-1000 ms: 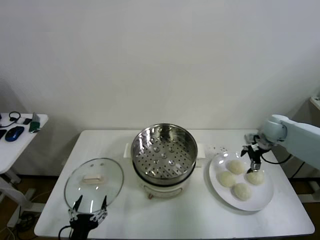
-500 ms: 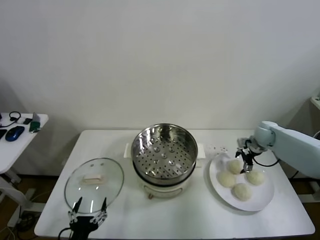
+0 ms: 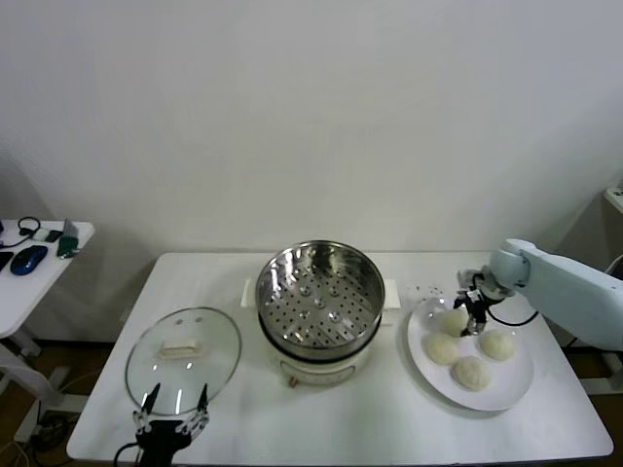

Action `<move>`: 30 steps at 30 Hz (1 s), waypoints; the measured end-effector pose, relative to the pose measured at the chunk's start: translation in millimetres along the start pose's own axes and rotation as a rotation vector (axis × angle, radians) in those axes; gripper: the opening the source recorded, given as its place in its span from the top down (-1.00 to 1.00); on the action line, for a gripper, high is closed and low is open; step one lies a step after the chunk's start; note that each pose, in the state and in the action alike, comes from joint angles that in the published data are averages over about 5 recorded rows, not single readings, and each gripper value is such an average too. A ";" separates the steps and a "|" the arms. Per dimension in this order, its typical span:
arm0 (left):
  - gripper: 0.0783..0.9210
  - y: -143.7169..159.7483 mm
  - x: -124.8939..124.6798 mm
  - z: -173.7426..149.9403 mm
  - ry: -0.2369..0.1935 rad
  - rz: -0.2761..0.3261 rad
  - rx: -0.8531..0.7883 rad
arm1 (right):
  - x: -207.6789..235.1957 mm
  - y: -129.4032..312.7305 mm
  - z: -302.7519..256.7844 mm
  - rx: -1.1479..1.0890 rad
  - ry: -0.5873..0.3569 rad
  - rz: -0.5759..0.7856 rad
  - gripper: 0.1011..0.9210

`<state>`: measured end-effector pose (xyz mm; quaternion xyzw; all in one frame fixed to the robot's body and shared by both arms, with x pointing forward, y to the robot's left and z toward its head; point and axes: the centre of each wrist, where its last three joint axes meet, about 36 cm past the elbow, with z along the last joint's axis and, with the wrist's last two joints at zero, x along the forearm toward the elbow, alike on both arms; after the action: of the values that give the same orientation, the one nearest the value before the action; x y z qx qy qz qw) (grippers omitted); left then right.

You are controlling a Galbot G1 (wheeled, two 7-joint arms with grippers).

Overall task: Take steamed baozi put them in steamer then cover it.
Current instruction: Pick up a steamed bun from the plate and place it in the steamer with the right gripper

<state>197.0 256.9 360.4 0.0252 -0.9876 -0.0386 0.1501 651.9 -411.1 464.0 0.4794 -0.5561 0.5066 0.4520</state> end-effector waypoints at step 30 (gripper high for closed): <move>-0.77 2.1 -1.9 -13.2 -0.033 -0.011 -0.012 | 232.9 -56.0 -297.8 1.215 -0.124 0.120 -0.51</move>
<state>202.7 258.2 372.6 0.0290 -0.9895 -0.0459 0.1336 681.7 -133.3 724.8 0.6477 -0.2194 0.7288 0.0352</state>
